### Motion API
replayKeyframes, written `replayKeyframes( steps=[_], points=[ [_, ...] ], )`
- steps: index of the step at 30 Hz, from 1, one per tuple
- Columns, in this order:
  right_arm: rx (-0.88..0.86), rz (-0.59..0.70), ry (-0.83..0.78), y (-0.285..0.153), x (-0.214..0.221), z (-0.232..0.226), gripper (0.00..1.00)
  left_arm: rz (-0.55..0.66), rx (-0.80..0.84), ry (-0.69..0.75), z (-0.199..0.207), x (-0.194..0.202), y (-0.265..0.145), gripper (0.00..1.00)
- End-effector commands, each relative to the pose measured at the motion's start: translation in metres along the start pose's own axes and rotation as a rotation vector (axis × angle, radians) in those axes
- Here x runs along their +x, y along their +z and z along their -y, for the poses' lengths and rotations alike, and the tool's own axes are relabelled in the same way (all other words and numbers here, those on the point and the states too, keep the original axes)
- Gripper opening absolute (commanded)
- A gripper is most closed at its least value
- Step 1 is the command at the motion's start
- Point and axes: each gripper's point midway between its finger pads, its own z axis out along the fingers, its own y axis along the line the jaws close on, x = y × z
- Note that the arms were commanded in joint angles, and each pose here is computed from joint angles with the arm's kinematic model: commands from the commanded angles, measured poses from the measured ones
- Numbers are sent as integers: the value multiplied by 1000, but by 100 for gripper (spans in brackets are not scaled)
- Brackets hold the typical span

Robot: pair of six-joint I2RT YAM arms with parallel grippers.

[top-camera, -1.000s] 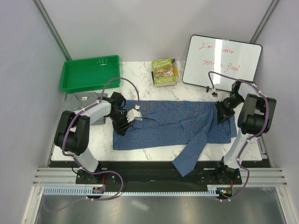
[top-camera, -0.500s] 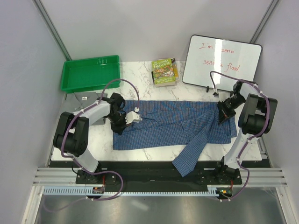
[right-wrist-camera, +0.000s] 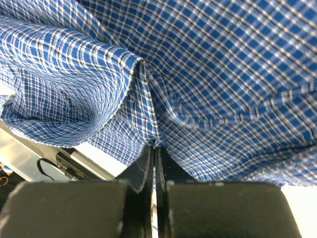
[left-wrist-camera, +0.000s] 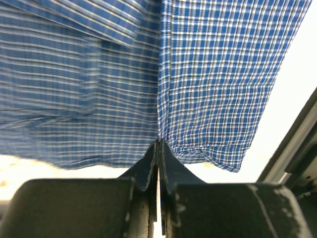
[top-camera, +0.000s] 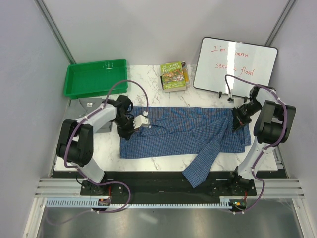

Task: Fold and stack the long sleeve shirts
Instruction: Fold the shirt

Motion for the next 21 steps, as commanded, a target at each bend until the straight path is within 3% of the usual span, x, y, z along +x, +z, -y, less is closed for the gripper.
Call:
replayKeyframes(
  steps=[1,13,21],
  points=[
    [10,62,-20,-21,1,-3,0,73,-58,73,-12,-28,-28,2],
    [-18,110,-1,-33,15,-4,0,95,-108,98,-39,-48,-41,2],
    [-37,130,22,-31,18,-1,0,57,-123,100,-56,-44,-26,2]
  ],
)
